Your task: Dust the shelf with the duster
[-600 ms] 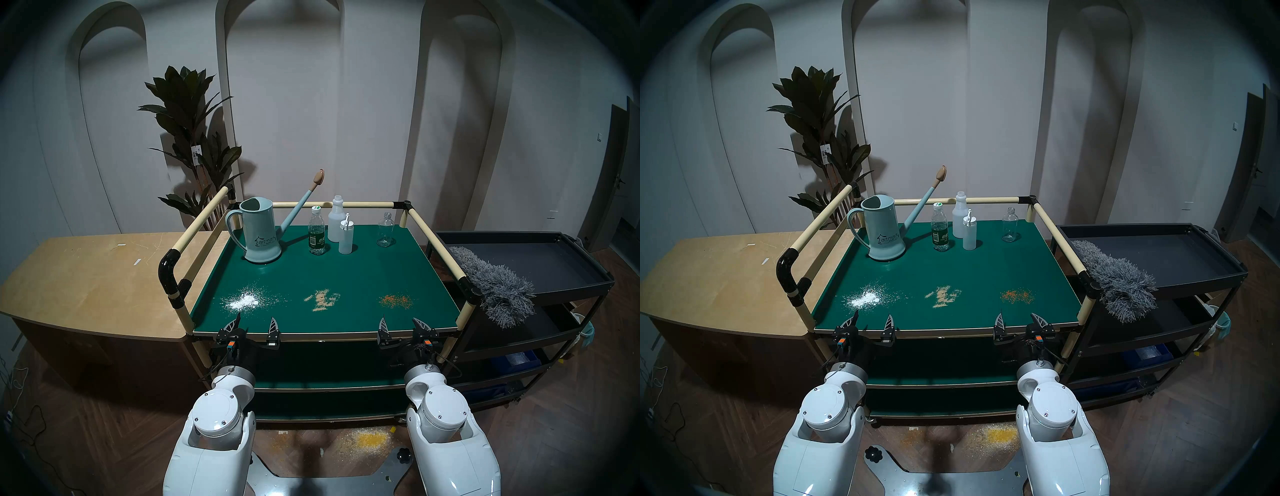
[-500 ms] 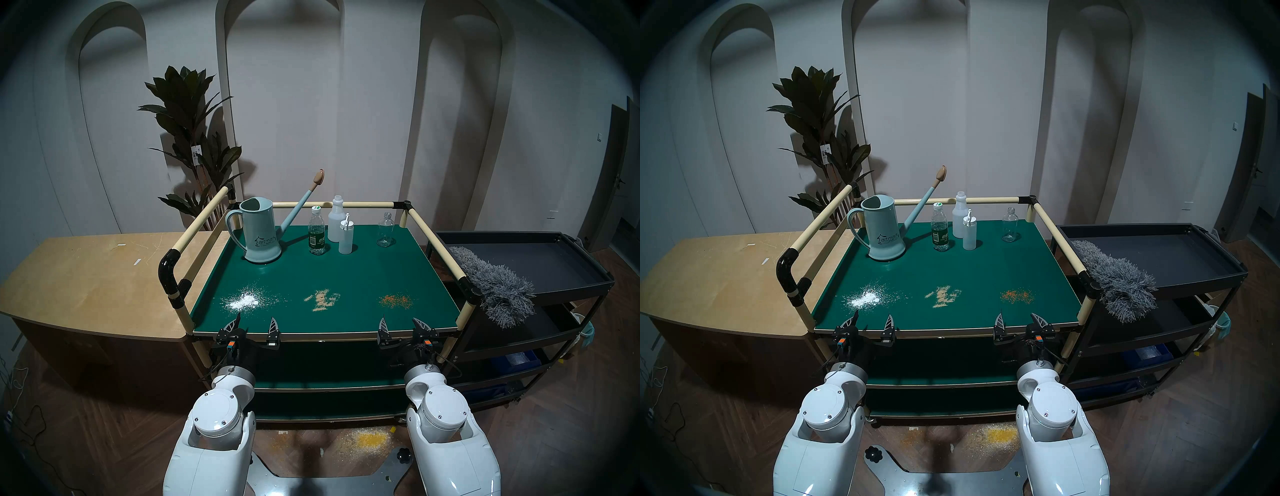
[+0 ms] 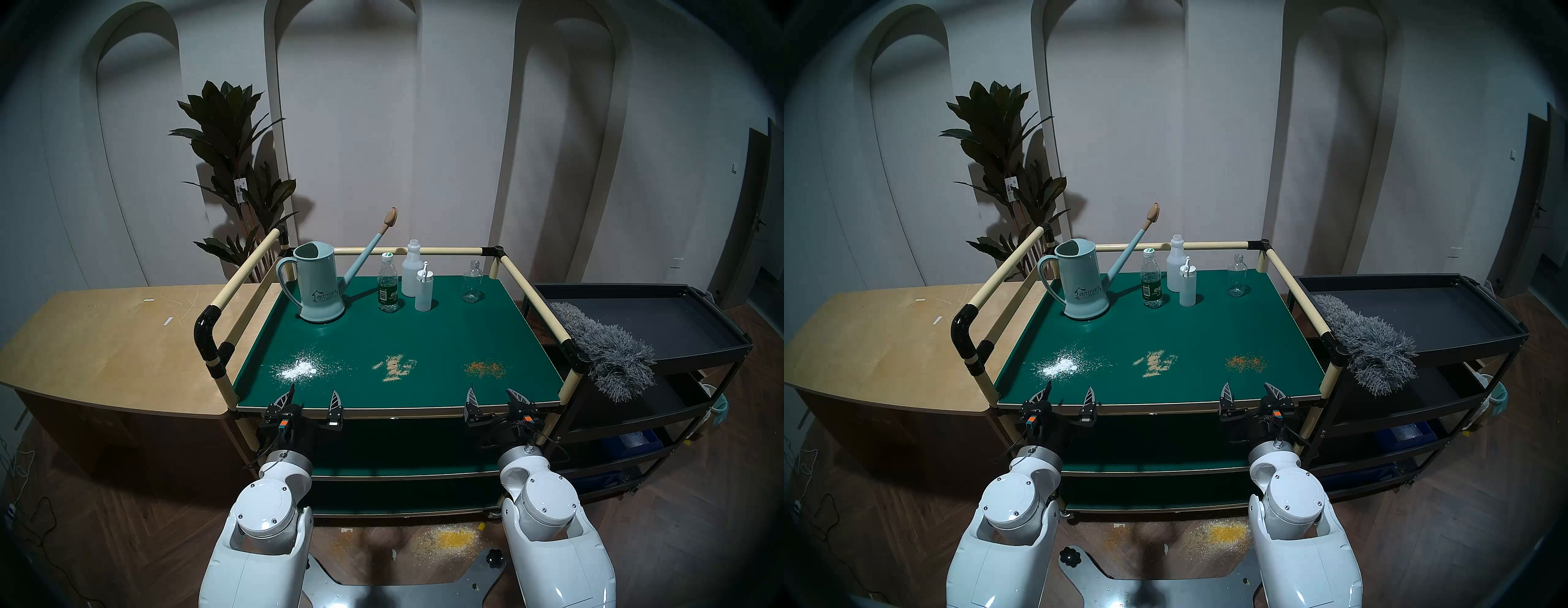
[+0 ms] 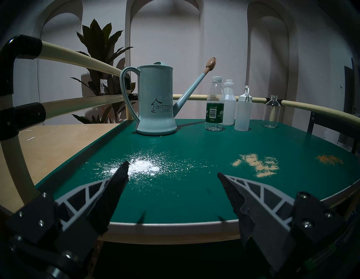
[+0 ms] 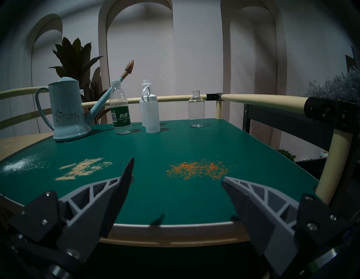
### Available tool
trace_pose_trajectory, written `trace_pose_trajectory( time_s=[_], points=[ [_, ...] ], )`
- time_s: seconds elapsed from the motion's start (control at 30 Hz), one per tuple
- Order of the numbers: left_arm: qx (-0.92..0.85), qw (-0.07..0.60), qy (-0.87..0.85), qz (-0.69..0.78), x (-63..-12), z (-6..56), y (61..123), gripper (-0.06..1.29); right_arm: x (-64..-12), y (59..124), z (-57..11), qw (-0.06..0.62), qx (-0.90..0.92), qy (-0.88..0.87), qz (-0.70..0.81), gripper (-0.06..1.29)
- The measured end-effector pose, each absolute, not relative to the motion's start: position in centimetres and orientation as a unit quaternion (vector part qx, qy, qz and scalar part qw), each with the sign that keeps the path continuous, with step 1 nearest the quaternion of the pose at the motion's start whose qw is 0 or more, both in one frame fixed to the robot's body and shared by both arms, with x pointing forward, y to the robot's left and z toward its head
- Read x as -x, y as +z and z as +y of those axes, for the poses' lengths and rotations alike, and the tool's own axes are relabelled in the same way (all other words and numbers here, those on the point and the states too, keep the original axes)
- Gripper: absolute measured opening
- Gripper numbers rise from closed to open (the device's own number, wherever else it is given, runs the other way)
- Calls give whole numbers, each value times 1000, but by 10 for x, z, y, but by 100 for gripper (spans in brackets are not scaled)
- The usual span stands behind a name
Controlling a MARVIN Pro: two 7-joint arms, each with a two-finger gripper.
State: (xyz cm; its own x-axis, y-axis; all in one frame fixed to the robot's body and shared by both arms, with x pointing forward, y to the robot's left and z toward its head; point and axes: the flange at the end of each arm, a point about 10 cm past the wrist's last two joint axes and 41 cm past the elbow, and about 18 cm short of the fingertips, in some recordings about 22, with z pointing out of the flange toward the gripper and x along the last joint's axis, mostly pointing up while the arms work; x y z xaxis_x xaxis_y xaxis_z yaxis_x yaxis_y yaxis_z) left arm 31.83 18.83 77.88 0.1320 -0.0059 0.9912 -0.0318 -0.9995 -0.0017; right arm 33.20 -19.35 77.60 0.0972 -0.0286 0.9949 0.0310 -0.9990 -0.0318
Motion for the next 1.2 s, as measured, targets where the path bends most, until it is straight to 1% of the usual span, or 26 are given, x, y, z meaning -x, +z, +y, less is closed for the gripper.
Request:
trace_pose_trajectory(
  time_s=[0.27, 0.63, 0.87, 1.2],
  points=[
    [-747, 15, 664, -27, -316, 190, 805, 125, -335, 808, -193, 2, 719, -694, -39, 123],
    [-731, 52, 678, -50, -306, 186, 840, 125, -331, 845, -208, -22, 705, -706, -57, 123],
    [-737, 64, 670, -62, -300, 190, 848, 125, -329, 875, -234, -33, 699, -713, -48, 123],
    [-745, 78, 658, -78, -303, 190, 848, 125, -327, 922, -280, -80, 699, -710, -19, 123]
  ],
)
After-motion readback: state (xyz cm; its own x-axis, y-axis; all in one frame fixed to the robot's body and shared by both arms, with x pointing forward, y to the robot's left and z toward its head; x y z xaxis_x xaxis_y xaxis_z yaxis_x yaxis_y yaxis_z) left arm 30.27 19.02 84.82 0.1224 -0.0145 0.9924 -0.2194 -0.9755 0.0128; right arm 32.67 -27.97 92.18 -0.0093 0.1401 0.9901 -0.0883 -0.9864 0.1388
